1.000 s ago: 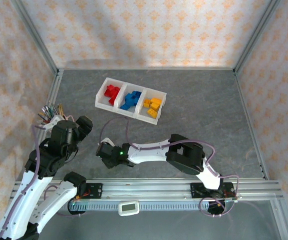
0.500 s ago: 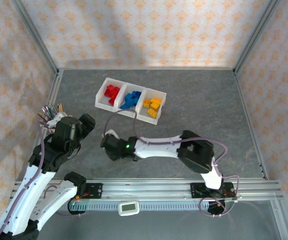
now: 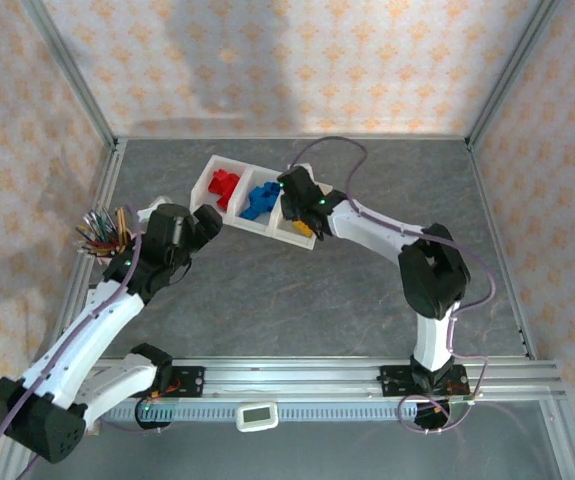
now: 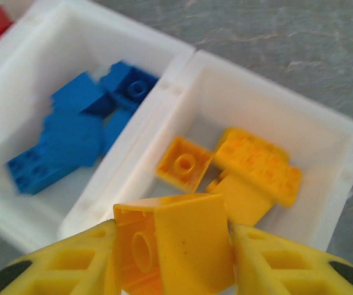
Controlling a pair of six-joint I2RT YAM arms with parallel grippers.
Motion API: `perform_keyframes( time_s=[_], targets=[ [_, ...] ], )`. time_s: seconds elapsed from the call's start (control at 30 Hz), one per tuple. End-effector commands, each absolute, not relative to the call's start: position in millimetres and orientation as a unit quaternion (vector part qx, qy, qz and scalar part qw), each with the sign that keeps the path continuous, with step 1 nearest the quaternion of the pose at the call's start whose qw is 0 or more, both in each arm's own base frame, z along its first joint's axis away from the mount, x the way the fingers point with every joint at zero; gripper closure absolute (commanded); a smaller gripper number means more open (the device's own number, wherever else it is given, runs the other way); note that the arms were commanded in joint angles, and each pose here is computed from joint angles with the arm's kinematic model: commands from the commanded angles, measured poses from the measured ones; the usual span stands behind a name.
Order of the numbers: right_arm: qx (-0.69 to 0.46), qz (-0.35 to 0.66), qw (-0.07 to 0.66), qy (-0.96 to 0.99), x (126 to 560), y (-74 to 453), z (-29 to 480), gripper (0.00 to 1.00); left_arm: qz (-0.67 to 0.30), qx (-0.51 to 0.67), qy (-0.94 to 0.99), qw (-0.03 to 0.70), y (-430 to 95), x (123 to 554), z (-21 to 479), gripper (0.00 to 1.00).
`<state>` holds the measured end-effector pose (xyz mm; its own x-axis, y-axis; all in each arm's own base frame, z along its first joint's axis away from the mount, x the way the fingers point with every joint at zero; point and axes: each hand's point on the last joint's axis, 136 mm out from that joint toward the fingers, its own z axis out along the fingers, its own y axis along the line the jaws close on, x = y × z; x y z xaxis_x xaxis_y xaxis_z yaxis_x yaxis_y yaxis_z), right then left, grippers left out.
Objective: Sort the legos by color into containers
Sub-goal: Place the lego in the container, then reset both arms
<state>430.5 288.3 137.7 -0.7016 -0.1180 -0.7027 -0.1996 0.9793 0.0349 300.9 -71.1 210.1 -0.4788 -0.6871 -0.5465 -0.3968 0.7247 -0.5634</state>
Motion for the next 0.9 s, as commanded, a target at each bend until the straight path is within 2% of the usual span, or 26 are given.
perform_keyframes(
  time_s=[0.0, 0.07, 0.2, 0.33, 0.43, 0.53, 0.63, 0.73, 0.87],
  targets=[
    [-0.098, 0.014, 0.384, 0.918, 451.1, 284.2, 134.7, 0.51, -0.195, -0.305, 0.829, 0.427, -74.7, 319.8, 218.7, 0.00],
    [-0.096, 0.007, 0.392, 0.915, 457.8, 283.0, 142.5, 0.35, -0.179, -0.299, 0.830, 0.435, -70.9, 324.8, 215.8, 0.00],
    [-0.079, 0.013, 0.431, 0.899, 458.2, 274.0, 186.8, 0.17, -0.113, -0.294, 0.826, 0.468, -48.4, 332.7, 217.1, 0.01],
    [-0.010, -0.003, 0.475, 0.880, 451.6, 219.6, 233.9, 0.00, -0.011, -0.293, 0.806, 0.514, -9.8, 339.8, 215.2, 0.00],
    [0.095, -0.034, 0.506, 0.857, 441.1, 130.2, 240.3, 0.00, 0.047, -0.279, 0.790, 0.544, 14.0, 344.1, 211.8, 0.00],
    [0.192, -0.096, 0.524, 0.824, 422.3, 31.6, 210.3, 0.00, 0.116, -0.252, 0.772, 0.572, 35.1, 344.0, 201.0, 0.00],
    [0.254, -0.137, 0.530, 0.797, 402.4, -38.8, 175.2, 0.00, 0.150, -0.250, 0.761, 0.580, 57.5, 343.9, 178.6, 0.00],
    [0.264, -0.125, 0.555, 0.779, 389.3, -64.3, 144.0, 0.00, 0.136, -0.243, 0.752, 0.598, 65.5, 349.6, 163.6, 0.00],
    [0.222, -0.088, 0.586, 0.774, 387.8, -51.9, 118.5, 0.00, 0.125, -0.205, 0.732, 0.638, 62.2, 352.4, 155.9, 0.00]
  ],
)
